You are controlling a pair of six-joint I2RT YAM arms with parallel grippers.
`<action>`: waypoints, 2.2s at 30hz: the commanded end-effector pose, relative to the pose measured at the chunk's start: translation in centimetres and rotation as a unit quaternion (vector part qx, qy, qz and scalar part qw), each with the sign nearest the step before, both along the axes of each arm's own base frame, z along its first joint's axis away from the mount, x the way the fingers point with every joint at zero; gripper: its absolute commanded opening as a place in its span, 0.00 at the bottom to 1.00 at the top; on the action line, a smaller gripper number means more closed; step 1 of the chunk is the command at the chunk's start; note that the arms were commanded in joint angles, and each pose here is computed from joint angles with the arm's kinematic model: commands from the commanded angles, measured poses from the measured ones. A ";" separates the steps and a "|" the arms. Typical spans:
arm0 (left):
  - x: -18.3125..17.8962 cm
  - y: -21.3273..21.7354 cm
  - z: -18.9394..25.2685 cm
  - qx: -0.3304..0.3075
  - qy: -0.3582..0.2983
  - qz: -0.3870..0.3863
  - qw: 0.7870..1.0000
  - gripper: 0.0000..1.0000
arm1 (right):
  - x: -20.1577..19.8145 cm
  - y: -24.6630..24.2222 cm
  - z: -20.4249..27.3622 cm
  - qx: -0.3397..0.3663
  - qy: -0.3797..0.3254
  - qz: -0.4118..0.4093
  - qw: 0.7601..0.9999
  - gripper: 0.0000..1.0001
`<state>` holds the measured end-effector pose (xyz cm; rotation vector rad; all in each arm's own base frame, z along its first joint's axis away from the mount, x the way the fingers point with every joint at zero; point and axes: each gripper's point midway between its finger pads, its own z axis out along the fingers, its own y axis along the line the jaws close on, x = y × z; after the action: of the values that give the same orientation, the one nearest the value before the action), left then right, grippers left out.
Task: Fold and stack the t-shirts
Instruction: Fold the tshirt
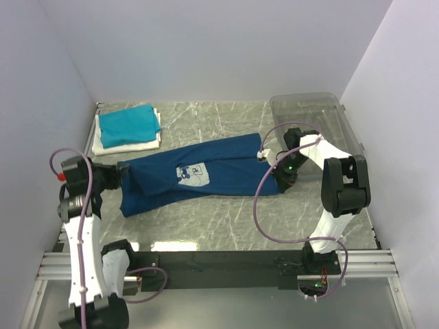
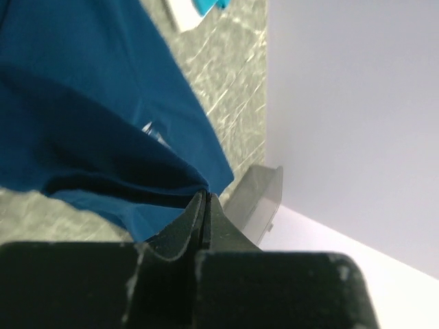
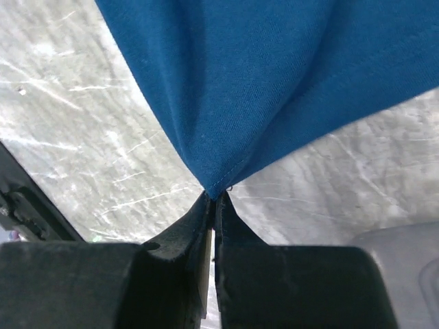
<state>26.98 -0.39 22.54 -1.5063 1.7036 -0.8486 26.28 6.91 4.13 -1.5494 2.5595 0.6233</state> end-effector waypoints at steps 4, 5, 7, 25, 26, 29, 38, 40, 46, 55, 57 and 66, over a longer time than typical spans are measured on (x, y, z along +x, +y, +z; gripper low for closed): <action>-3.7 -1.7 -3.0 -0.036 0.041 -0.003 0.999 0.00 | 4.1 -0.4 1.7 -0.013 -0.096 -0.045 0.994 0.36; -4.0 -1.8 -3.3 -0.038 0.047 -0.003 0.998 0.00 | 4.5 -0.5 2.1 -0.018 -0.111 -0.050 0.992 0.45; -4.3 -2.0 -3.9 -0.041 0.047 -0.001 0.998 0.00 | 5.6 -0.6 3.1 -0.018 -0.141 -0.058 0.988 0.49; -4.0 -2.0 -3.8 -0.039 0.044 -0.007 0.998 0.00 | -1.8 -0.1 -0.3 -0.008 -0.124 0.158 0.979 0.45; -4.0 -2.0 -3.9 -0.039 0.045 -0.007 0.998 0.00 | -1.7 0.1 -0.5 -0.011 -0.125 0.157 0.980 0.45; -4.0 -2.0 -4.0 -0.039 0.046 -0.007 0.998 0.00 | -1.5 0.7 -1.1 -0.019 -0.130 0.160 0.978 0.46; -4.1 -2.1 -4.5 -0.043 0.048 -0.006 0.998 0.00 | -1.6 1.0 -3.1 -0.042 -0.121 0.170 0.977 0.46; -4.2 -2.1 -4.5 -0.042 0.048 -0.007 0.998 0.00 | -1.7 1.0 -3.6 -0.048 -0.119 0.170 0.977 0.46; -4.1 -2.0 -4.6 -0.040 0.049 -0.006 0.998 0.00 | -2.1 1.2 -4.7 -0.067 -0.123 0.173 0.975 0.42; -4.0 -1.9 -4.7 -0.036 0.049 -0.006 0.998 0.00 | -1.4 1.3 -2.7 -0.046 -0.136 0.145 0.979 0.00; -3.8 -1.6 -4.5 -0.029 0.050 -0.004 0.998 0.00 | -1.2 1.8 -1.0 -0.025 -0.126 0.133 0.983 0.00; -2.5 -0.9 -3.1 -0.010 0.040 -0.006 0.999 0.00 | -1.3 3.6 4.2 0.062 -0.083 0.135 0.985 0.00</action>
<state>23.06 -2.05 16.81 -1.6666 1.8156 -0.8232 26.51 9.37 6.59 -1.8420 2.1800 0.4544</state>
